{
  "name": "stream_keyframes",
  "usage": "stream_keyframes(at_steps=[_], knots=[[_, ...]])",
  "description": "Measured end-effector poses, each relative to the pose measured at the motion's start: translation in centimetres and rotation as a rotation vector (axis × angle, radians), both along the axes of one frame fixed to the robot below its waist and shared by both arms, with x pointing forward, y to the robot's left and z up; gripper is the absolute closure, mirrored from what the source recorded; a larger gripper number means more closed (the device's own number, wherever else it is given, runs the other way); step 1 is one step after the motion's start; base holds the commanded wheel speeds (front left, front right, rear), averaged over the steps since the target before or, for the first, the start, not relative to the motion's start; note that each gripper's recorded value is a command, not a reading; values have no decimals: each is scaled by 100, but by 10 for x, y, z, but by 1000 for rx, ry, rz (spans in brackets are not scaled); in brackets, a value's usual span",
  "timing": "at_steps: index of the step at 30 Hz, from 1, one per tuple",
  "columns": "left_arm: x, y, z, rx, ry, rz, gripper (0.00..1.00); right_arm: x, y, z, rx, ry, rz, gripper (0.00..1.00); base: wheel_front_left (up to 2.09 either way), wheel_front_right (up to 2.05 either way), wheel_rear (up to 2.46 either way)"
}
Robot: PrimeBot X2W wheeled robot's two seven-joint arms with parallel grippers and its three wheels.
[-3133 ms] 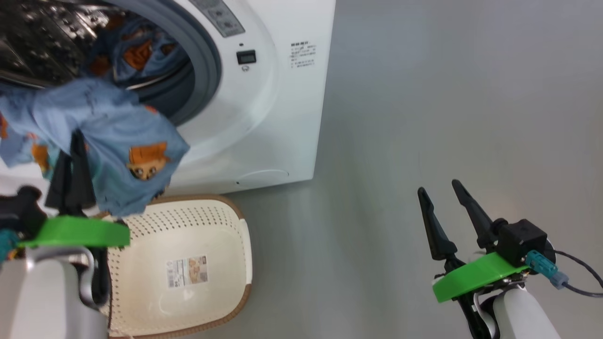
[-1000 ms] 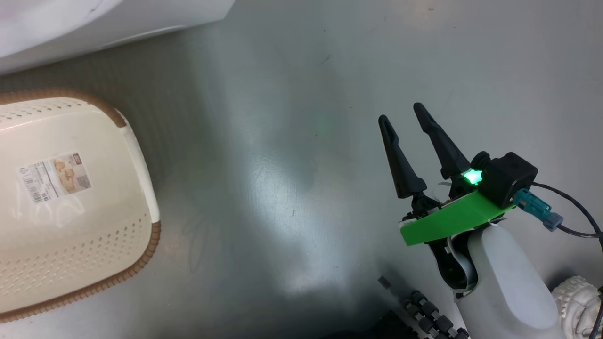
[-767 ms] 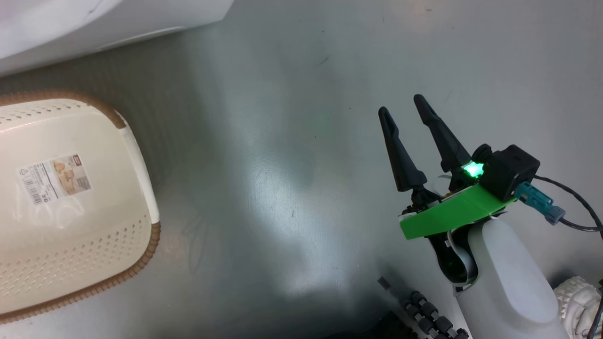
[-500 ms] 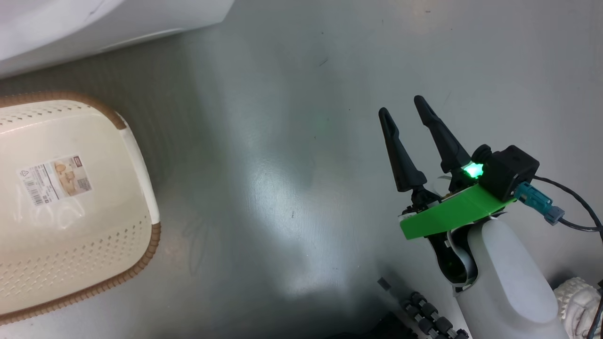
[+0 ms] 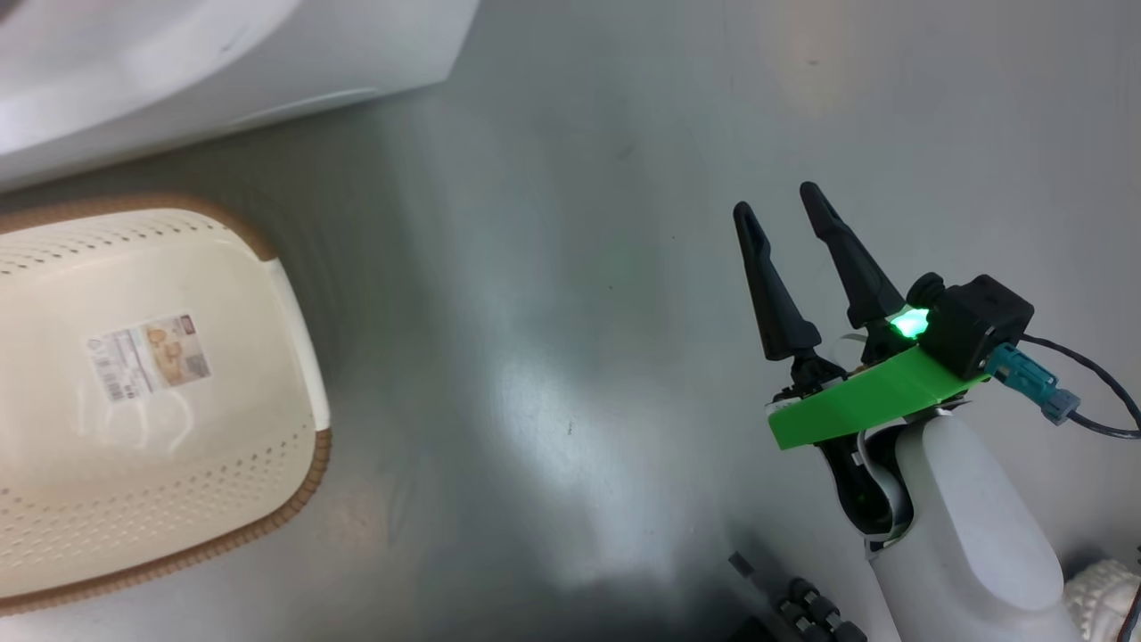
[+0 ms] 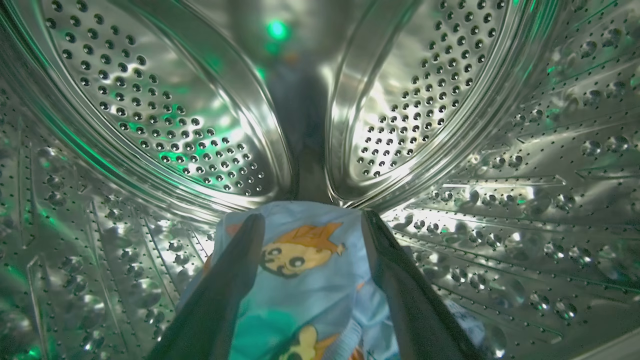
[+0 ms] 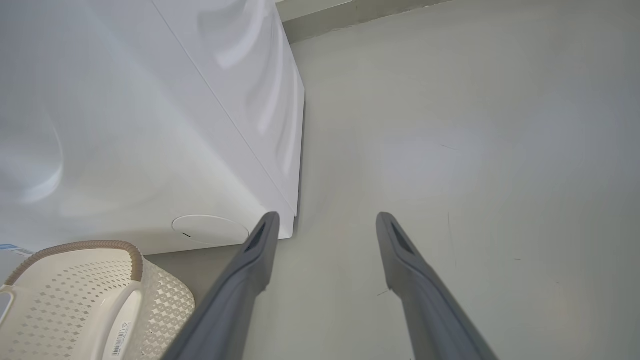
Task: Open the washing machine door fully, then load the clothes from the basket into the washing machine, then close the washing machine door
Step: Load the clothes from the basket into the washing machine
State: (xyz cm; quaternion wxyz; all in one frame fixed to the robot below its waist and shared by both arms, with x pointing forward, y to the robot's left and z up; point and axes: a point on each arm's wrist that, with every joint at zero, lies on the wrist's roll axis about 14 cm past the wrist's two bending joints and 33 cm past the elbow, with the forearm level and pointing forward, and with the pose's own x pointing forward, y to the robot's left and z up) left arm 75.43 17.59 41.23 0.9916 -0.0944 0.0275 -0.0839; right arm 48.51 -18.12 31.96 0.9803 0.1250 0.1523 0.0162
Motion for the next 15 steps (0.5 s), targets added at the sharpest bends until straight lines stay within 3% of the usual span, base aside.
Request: stream_keyframes(at_steps=[15], knots=[[-58,-9,15,9,-20,-22,0,5,5,38,-32,-86,20,0,0,0,0]])
